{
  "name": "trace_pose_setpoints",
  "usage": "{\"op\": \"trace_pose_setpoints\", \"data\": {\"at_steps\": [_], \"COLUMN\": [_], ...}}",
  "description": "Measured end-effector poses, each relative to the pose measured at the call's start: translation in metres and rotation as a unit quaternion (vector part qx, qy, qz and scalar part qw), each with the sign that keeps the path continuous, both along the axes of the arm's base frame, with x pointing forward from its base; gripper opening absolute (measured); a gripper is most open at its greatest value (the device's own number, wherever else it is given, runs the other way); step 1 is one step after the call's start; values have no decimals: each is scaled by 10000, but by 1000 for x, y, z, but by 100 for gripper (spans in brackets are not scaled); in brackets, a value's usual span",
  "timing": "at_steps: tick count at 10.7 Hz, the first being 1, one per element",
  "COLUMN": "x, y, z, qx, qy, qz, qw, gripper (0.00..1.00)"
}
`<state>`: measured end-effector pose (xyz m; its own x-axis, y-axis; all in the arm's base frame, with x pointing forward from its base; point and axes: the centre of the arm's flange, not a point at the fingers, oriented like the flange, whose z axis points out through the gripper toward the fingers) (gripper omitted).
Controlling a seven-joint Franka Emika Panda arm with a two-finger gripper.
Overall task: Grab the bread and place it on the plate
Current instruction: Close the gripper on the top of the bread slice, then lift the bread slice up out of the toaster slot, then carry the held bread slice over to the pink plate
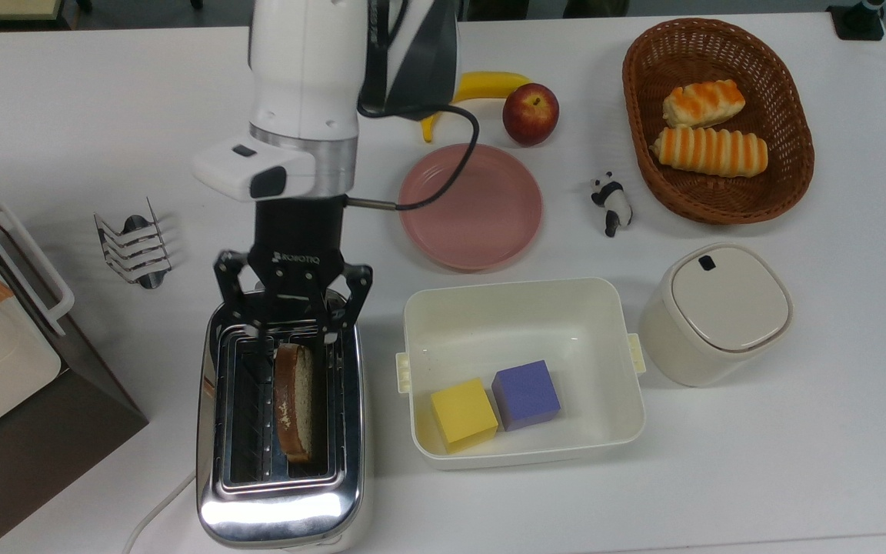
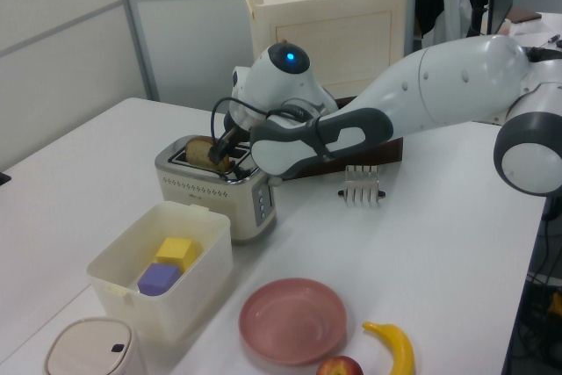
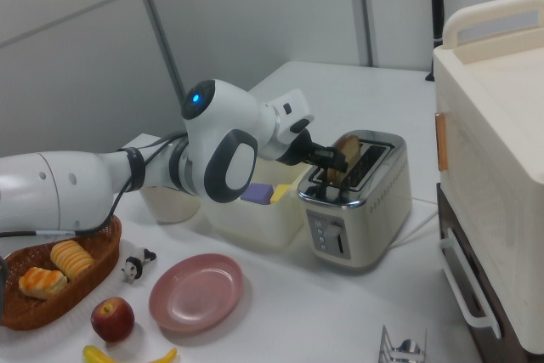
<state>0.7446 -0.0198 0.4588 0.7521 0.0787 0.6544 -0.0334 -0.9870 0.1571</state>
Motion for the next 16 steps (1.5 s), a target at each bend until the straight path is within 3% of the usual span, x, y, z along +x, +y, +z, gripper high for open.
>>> {"op": "trace_pose_setpoints", "data": {"at_steps": [2, 3, 7, 12, 14, 16], "x": [3, 4, 8, -19, -35, -55], "y": [3, 4, 4, 13, 21, 25], "z": [-9, -7, 50, 152, 171, 163], "qx": [-24, -25, 180, 488, 642, 626], "qy": [-62, -87, -620, -1333, -790, 476], "qz": [38, 41, -93, -121, -155, -147], "qw": [10000, 10000, 9979, 9898, 9947, 9968], "gripper": [19, 13, 13, 10, 10, 10]}}
